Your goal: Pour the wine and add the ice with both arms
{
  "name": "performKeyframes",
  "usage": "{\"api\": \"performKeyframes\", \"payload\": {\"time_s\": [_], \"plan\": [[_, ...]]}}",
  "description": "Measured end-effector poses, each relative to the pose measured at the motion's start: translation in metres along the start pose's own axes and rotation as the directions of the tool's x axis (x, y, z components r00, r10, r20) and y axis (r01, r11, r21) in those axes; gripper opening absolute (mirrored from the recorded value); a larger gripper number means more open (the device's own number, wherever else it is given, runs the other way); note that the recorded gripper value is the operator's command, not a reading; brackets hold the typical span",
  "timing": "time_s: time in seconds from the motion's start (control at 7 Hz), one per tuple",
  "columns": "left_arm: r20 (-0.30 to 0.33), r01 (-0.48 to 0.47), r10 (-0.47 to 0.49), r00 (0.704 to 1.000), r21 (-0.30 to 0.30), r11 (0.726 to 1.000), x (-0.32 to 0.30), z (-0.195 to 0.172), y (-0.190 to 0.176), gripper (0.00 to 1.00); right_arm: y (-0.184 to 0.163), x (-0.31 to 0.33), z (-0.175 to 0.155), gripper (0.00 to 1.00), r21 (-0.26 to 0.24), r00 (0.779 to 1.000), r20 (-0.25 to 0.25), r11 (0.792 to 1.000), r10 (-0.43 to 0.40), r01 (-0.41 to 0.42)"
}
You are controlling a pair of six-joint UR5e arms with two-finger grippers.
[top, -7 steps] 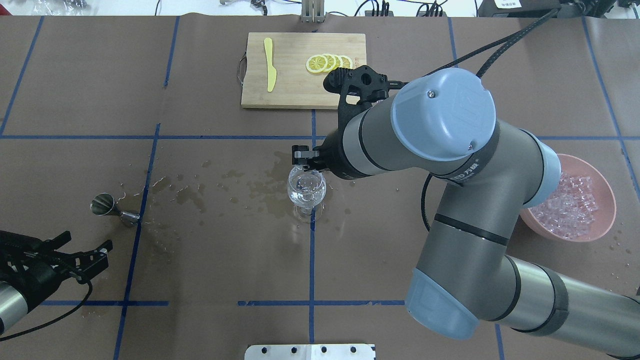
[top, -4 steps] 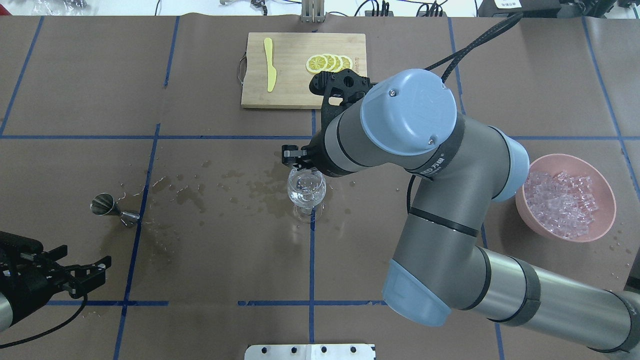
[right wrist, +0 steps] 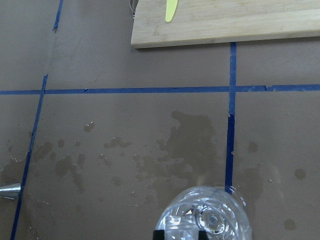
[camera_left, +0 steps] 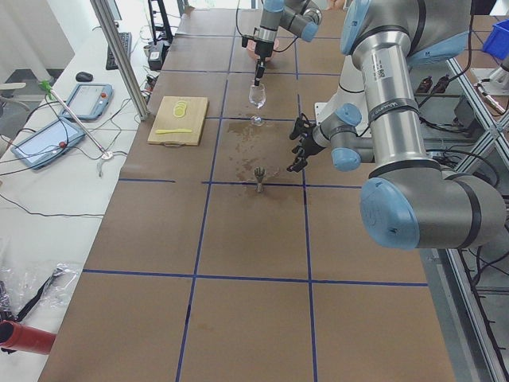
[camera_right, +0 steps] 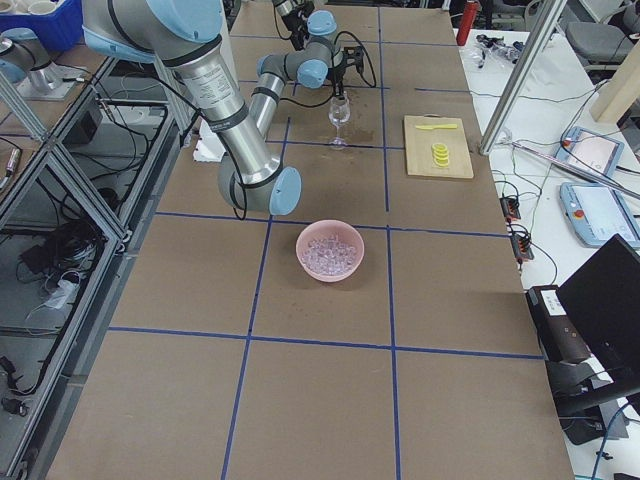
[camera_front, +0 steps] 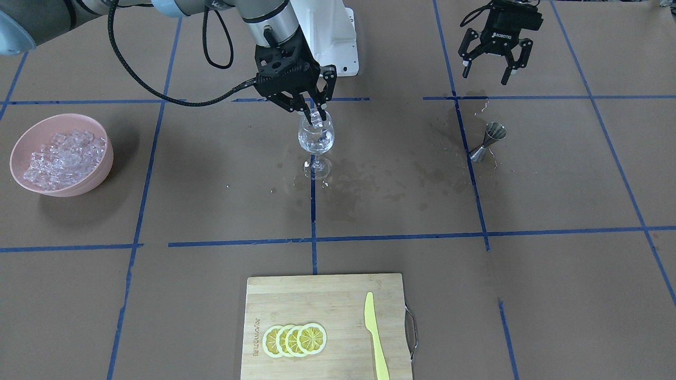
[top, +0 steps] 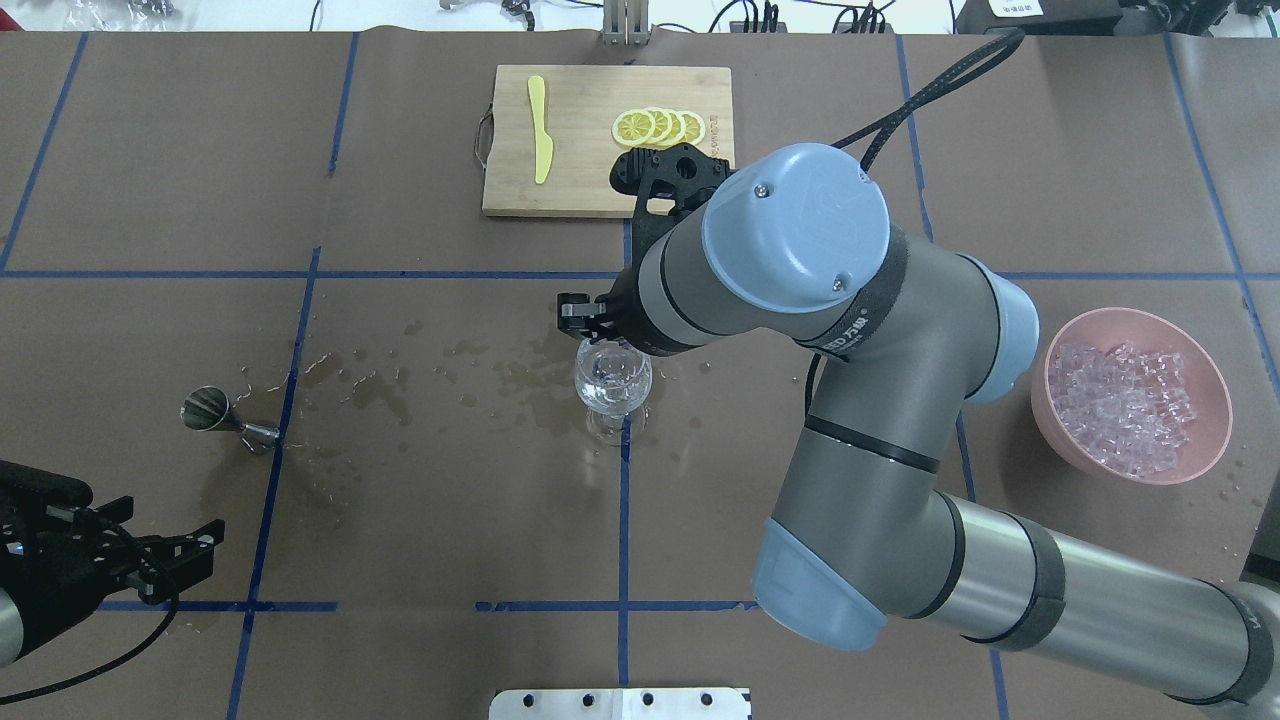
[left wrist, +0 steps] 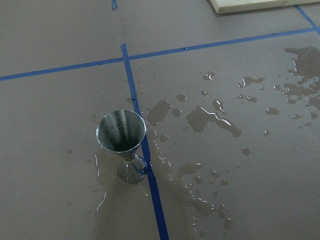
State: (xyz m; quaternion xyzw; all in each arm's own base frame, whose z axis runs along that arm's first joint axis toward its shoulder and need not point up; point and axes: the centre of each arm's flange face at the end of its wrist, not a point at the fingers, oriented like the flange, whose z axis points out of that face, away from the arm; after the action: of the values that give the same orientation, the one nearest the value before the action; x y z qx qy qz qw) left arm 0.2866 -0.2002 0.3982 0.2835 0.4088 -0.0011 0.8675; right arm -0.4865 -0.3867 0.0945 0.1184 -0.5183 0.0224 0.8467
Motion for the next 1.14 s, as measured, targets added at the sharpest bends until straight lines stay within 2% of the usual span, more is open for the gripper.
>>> {"api": "performKeyframes", "payload": {"time_s": [0.43,0.57,0.86,1.14], "plan": [[0.003,0.005,-0.005,1.000,-0.014,1.000,0.005,-0.006,-0.007,1.00,0.003,-0.001,0.000,0.88,0.000,1.000,0.002,1.000,0.004,-0.004],[0.003,0.006,-0.006,1.000,-0.014,1.000,0.005,-0.006,-0.007,1.00,0.002,-0.002,-0.001,0.99,0.003,1.000,0.003,1.000,0.004,-0.004],[-0.003,0.010,-0.010,1.000,-0.020,1.000,0.006,-0.010,-0.011,1.00,-0.004,-0.003,-0.008,1.00,0.020,1.000,0.011,1.000,0.005,-0.006],[-0.014,-0.023,0.022,1.000,-0.038,0.999,0.004,-0.024,-0.034,1.00,-0.011,-0.001,-0.031,1.00,0.033,1.000,0.008,0.999,0.014,-0.014]]}}
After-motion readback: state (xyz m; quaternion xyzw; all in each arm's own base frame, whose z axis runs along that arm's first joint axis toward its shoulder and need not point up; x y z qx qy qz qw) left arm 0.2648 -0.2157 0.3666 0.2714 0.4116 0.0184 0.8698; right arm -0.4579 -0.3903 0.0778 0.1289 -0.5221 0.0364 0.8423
